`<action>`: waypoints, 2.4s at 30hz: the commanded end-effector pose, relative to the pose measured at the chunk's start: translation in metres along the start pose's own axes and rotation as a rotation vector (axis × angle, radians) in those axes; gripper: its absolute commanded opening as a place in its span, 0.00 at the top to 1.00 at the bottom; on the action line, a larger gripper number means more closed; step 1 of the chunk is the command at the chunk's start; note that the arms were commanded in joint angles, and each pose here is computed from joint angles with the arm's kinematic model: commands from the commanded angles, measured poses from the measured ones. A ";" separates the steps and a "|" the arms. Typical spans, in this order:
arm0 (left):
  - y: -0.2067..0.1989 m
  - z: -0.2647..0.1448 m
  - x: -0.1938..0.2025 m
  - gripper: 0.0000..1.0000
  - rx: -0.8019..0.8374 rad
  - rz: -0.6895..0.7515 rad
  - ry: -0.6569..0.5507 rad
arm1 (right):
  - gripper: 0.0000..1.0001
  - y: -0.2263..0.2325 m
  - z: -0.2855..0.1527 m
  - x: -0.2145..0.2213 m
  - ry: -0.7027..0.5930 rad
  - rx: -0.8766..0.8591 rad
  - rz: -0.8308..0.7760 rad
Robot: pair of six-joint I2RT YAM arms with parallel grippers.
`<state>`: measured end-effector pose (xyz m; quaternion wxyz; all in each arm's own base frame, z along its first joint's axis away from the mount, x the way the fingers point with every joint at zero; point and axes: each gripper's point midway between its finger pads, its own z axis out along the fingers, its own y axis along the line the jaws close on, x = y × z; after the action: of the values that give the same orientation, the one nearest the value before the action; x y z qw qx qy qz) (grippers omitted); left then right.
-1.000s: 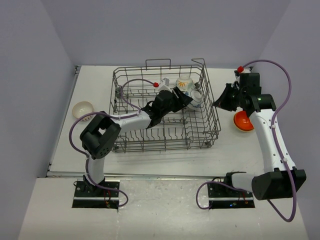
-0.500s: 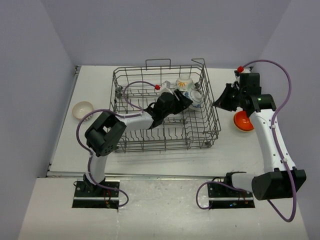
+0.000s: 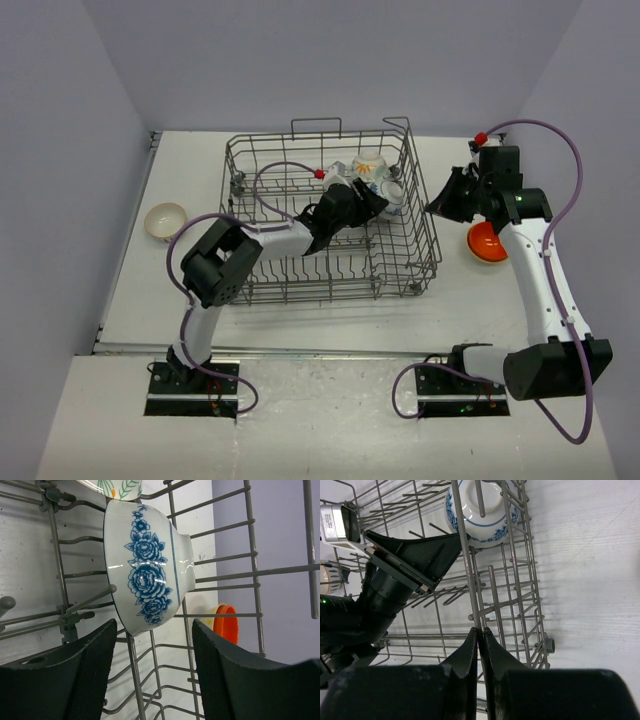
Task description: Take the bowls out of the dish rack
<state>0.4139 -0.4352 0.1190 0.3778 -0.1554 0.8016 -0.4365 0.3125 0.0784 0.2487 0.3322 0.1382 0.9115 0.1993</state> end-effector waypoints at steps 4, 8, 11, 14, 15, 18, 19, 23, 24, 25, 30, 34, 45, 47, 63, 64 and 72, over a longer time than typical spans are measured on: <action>-0.018 0.011 -0.021 0.37 0.048 0.022 -0.077 | 1.00 0.001 -0.007 0.014 0.040 -0.008 0.010; -0.017 0.014 -0.024 0.37 0.049 0.018 -0.083 | 1.00 0.000 -0.006 0.014 0.042 -0.007 0.011; -0.018 0.016 -0.030 0.37 0.060 0.016 -0.095 | 1.00 0.000 -0.005 0.015 0.044 -0.007 0.011; -0.021 0.017 -0.034 0.37 0.078 0.020 -0.109 | 1.00 -0.001 -0.005 0.016 0.044 -0.009 0.012; -0.022 0.016 -0.034 0.37 0.084 0.020 -0.114 | 1.00 0.000 -0.005 0.017 0.044 -0.011 0.011; -0.028 0.015 -0.039 0.38 0.106 0.025 -0.131 | 1.00 0.000 -0.005 0.016 0.042 -0.010 0.009; -0.029 0.015 -0.038 0.38 0.109 0.022 -0.129 | 1.00 0.000 -0.005 0.016 0.043 -0.011 0.009; -0.036 0.018 -0.038 0.39 0.164 0.000 -0.130 | 1.00 0.001 -0.004 0.017 0.050 -0.014 0.009; -0.039 0.019 -0.037 0.39 0.182 -0.009 -0.121 | 1.00 0.001 -0.003 0.017 0.051 -0.013 0.009; -0.040 0.020 -0.036 0.41 0.188 -0.015 -0.116 | 1.00 0.000 -0.004 0.017 0.049 -0.013 0.008; -0.049 0.023 -0.031 0.45 0.263 -0.045 -0.096 | 1.00 -0.002 -0.003 0.020 0.054 -0.005 0.004; -0.053 0.029 -0.028 0.50 0.321 -0.085 -0.091 | 1.00 0.000 -0.004 0.019 0.049 -0.011 0.001; -0.055 0.037 -0.039 0.75 0.377 -0.155 -0.132 | 1.00 -0.002 0.001 0.023 0.069 -0.004 0.003; -0.055 0.036 -0.042 0.80 0.384 -0.154 -0.139 | 1.00 -0.001 0.001 0.024 0.071 -0.008 0.002; -0.091 0.021 -0.084 1.00 0.616 -0.203 -0.142 | 1.00 -0.004 0.006 0.024 0.083 0.005 -0.006; -0.093 0.019 -0.088 1.00 0.634 -0.208 -0.131 | 1.00 -0.004 0.006 0.024 0.081 0.006 -0.006; -0.134 -0.007 -0.108 1.00 0.800 -0.191 -0.097 | 1.00 -0.003 0.006 0.025 0.079 0.000 -0.004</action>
<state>0.4773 -0.4539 0.2049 0.3725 -0.1366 0.6174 -0.6793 0.3128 0.0810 0.2478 0.3396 0.1291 0.9094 0.2024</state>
